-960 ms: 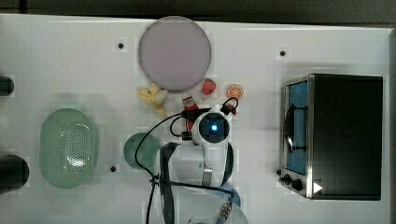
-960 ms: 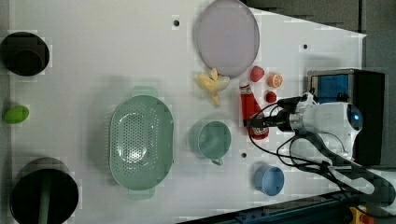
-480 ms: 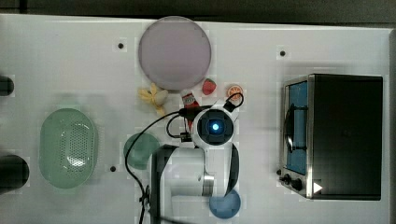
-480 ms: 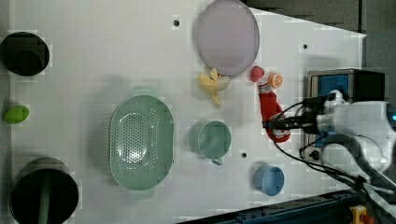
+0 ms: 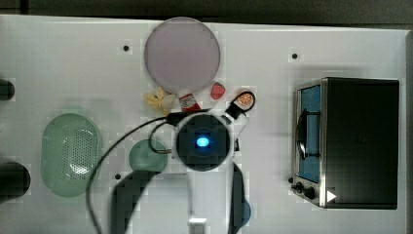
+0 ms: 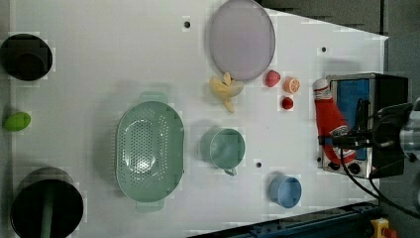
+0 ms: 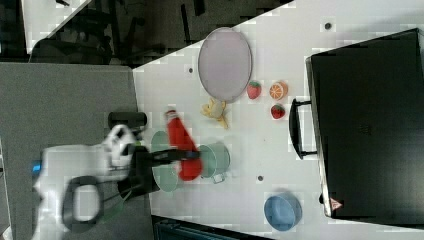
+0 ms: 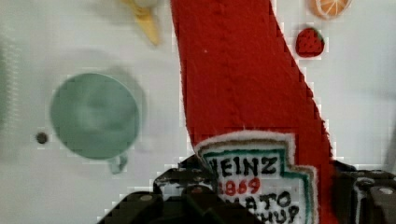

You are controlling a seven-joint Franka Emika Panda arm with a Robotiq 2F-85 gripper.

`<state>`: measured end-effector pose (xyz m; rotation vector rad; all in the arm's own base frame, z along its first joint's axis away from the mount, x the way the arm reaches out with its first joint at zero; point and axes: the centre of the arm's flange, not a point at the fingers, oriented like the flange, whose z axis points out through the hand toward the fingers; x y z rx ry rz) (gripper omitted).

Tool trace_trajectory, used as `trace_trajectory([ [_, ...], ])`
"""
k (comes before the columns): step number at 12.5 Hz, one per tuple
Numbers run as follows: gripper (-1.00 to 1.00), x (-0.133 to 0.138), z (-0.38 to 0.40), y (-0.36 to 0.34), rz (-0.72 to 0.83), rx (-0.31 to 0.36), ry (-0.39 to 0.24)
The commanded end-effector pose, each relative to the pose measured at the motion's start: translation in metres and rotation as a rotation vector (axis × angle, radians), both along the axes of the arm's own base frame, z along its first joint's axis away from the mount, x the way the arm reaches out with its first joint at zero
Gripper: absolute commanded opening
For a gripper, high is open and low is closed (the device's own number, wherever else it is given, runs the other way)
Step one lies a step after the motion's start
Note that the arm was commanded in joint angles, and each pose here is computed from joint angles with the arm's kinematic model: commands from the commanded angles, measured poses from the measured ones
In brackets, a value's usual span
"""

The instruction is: Pick Ketchup from the table and place it in strainer.

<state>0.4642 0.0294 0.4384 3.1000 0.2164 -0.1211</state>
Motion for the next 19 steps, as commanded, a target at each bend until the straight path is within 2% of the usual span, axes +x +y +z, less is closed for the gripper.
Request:
trace_trajectory([
  [1,0.26,0.002,0.014,0.063,-0.003,-0.025,0.024],
  [3,0.26,0.0,0.024,0.098,0.027,-0.031,-0.005],
  [7,0.26,-0.013,0.015,0.17,-0.091,-0.039,-0.039],
  [11,0.26,-0.023,-0.018,0.251,-0.113,0.031,-0.103],
  [16,0.26,-0.04,-0.085,0.326,-0.289,0.164,-0.049],
  [19,0.26,-0.054,-0.131,0.354,-0.285,0.219,0.001],
])
